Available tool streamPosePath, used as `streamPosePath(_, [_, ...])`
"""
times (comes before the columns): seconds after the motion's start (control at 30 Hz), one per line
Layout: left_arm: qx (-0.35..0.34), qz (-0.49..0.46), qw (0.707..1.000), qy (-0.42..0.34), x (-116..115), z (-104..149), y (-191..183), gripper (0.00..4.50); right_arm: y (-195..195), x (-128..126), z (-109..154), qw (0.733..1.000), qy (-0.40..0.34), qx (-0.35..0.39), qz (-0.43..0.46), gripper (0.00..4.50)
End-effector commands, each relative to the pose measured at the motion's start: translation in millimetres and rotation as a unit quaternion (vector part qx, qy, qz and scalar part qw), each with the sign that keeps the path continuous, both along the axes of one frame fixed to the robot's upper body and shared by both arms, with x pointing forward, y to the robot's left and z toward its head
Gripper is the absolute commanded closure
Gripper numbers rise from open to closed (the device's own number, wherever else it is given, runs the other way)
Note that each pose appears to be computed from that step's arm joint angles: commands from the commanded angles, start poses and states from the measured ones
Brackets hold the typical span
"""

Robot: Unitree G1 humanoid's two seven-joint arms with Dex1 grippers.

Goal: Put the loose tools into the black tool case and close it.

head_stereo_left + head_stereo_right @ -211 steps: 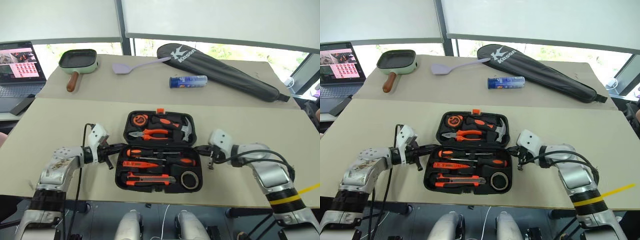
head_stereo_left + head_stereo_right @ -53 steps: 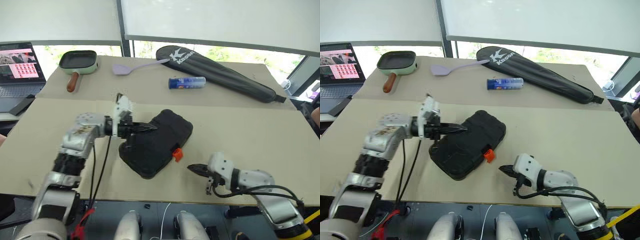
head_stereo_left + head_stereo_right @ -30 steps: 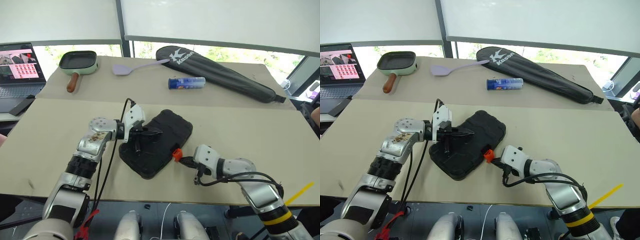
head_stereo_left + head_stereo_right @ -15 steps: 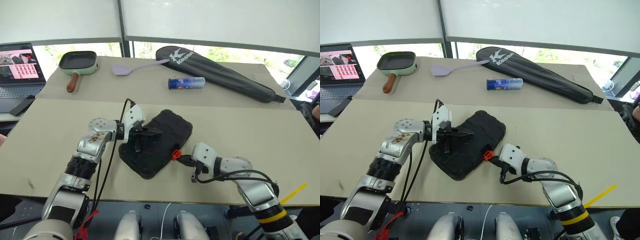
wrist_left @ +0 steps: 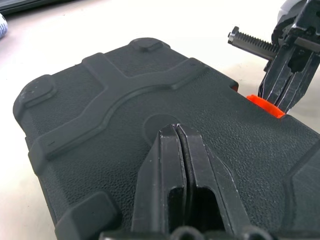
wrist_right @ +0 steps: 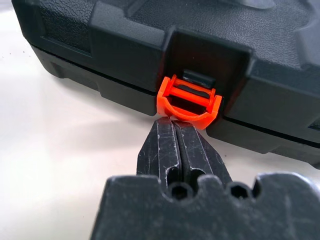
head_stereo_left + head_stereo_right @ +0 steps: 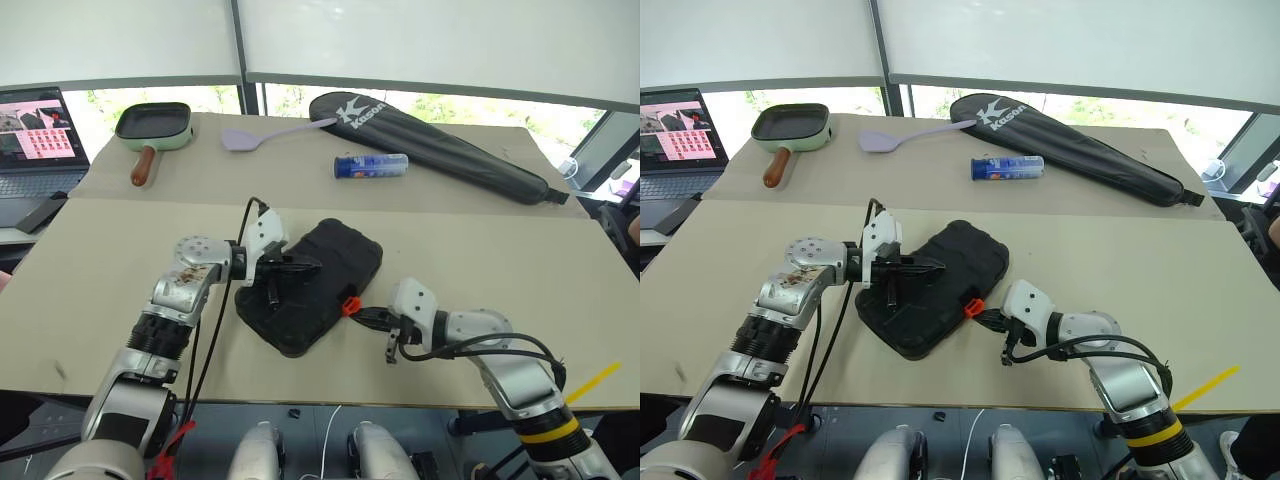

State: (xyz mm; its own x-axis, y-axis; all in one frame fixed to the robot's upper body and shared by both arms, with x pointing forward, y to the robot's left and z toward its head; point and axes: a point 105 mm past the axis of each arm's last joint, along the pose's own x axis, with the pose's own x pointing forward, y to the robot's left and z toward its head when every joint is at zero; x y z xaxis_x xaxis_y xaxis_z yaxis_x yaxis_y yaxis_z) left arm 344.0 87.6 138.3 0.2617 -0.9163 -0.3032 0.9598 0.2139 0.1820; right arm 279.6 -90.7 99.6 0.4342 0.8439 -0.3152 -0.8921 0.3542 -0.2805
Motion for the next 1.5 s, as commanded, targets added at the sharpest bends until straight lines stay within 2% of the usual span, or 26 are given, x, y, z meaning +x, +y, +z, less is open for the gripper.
streamPosePath(0.03, [0.040,0.002,0.998,0.058,-7.9,-33.8,2.6,4.39,6.3,-0.1,35.0,0.998,-0.055,0.031,0.019,4.50])
streamPosePath(0.23, [0.054,0.000,0.996,0.070,-11.0,-41.9,0.7,4.39,8.1,-3.5,43.5,0.997,-0.042,0.057,0.027,4.50])
streamPosePath(0.5, [0.065,-0.008,0.995,0.079,-14.7,-49.6,-4.7,4.39,3.4,6.4,23.1,0.999,-0.032,0.028,-0.004,4.50])
streamPosePath(0.73, [0.066,-0.007,0.994,0.081,-16.0,-50.4,-1.8,4.39,-3.7,-7.0,28.3,0.999,-0.012,0.033,0.013,4.50])
streamPosePath(0.87, [0.067,-0.005,0.994,0.083,-16.4,-51.3,-0.5,4.39,-9.0,-12.8,19.4,1.000,0.011,0.022,0.012,4.50])
streamPosePath(1.07, [0.066,-0.005,0.994,0.084,-17.1,-51.9,-1.7,4.39,-10.1,3.0,-1.0,0.999,0.015,-0.014,-0.026,4.50])
streamPosePath(1.5, [0.080,0.006,0.992,0.094,-16.1,-57.8,3.8,4.39,17.5,18.9,12.0,0.999,-0.008,0.041,-0.007,4.50])
